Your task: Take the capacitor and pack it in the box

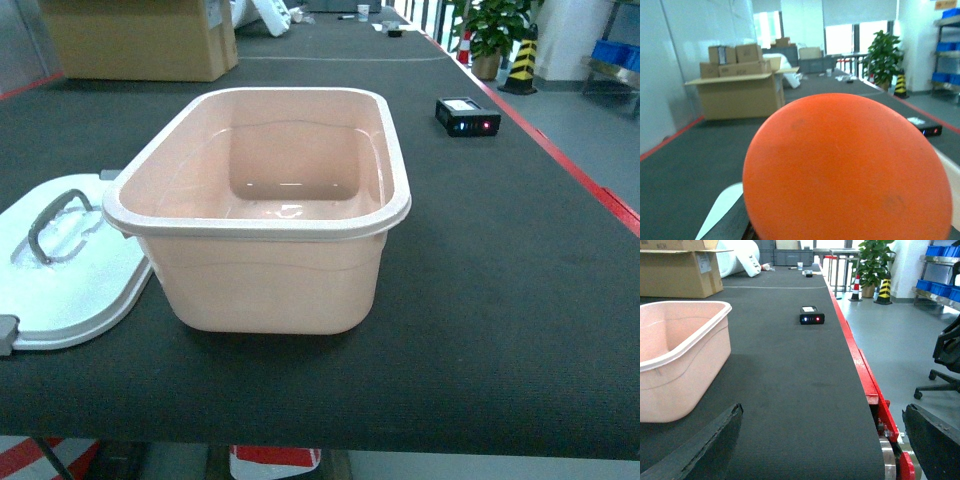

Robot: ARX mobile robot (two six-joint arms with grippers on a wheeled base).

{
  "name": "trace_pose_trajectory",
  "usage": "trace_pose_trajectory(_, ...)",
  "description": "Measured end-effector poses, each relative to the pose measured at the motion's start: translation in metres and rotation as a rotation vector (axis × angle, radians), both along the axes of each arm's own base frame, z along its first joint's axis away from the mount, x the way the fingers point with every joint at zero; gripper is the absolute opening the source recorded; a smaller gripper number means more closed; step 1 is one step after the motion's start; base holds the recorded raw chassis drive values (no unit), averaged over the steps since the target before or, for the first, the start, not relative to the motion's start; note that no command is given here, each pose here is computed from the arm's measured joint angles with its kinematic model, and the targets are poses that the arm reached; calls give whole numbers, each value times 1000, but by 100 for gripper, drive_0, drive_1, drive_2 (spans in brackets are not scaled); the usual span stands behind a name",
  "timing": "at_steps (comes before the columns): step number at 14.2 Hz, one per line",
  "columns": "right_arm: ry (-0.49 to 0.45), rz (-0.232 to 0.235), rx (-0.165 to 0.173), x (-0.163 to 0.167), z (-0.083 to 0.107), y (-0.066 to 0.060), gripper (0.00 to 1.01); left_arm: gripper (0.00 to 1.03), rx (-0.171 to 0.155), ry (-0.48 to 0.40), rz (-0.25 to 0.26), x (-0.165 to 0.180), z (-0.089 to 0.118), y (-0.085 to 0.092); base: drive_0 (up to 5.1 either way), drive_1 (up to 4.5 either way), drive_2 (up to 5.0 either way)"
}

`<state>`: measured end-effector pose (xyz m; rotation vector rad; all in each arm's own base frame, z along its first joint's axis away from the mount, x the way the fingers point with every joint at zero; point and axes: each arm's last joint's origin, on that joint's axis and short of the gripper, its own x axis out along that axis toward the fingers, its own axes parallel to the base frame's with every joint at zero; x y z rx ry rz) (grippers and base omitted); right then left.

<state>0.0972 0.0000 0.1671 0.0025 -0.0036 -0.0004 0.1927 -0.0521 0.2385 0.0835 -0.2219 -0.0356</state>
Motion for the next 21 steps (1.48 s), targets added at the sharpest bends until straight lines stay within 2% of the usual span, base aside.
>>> trace_pose_trajectory(1,0,0,0,0,0,0,98,44,-8,-1,-25,27,11,-14,0,0,0)
trace_pose_trajectory(2,0,0,0,0,0,0,98,44,-5,57,-42,56,11,-28,0,0,0)
trace_pose_trajectory(4,0,0,0,0,0,0,98,44,-20,236,-69,129,-14,-61,0,0,0)
trace_pose_trajectory(6,0,0,0,0,0,0,98,46,-55,279,-75,175,-26,-83,0,0,0)
trace_pose_trajectory(7,0,0,0,0,0,0,98,57,-65,250,-59,186,-27,-90,0,0,0)
trace_pose_trajectory(10,0,0,0,0,0,0,98,96,-67,246,-56,187,-27,-92,0,0,0)
trace_pose_trajectory(11,0,0,0,0,0,0,98,98,-67,242,-54,187,-27,-91,0,0,0)
trace_pose_trajectory(12,0,0,0,0,0,0,98,98,-75,190,-61,183,-24,-82,0,0,0)
trace_pose_trajectory(13,1,0,0,0,0,0,98,98,-71,191,-49,168,-23,-64,0,0,0)
trace_pose_trajectory(14,0,0,0,0,0,0,98,98,-80,167,-14,155,-13,-36,0,0,0)
trace_pose_trajectory(15,0,0,0,0,0,0,98,98,-83,96,60,143,2,1,0,0,0)
trace_pose_trajectory(16,1,0,0,0,0,0,98,98,-66,70,135,137,4,32,0,0,0)
trace_pose_trajectory(18,0,0,0,0,0,0,98,98,-50,77,164,136,0,44,0,0,0)
trace_pose_trajectory(21,0,0,0,0,0,0,98,98,-30,143,212,135,-21,71,0,0,0)
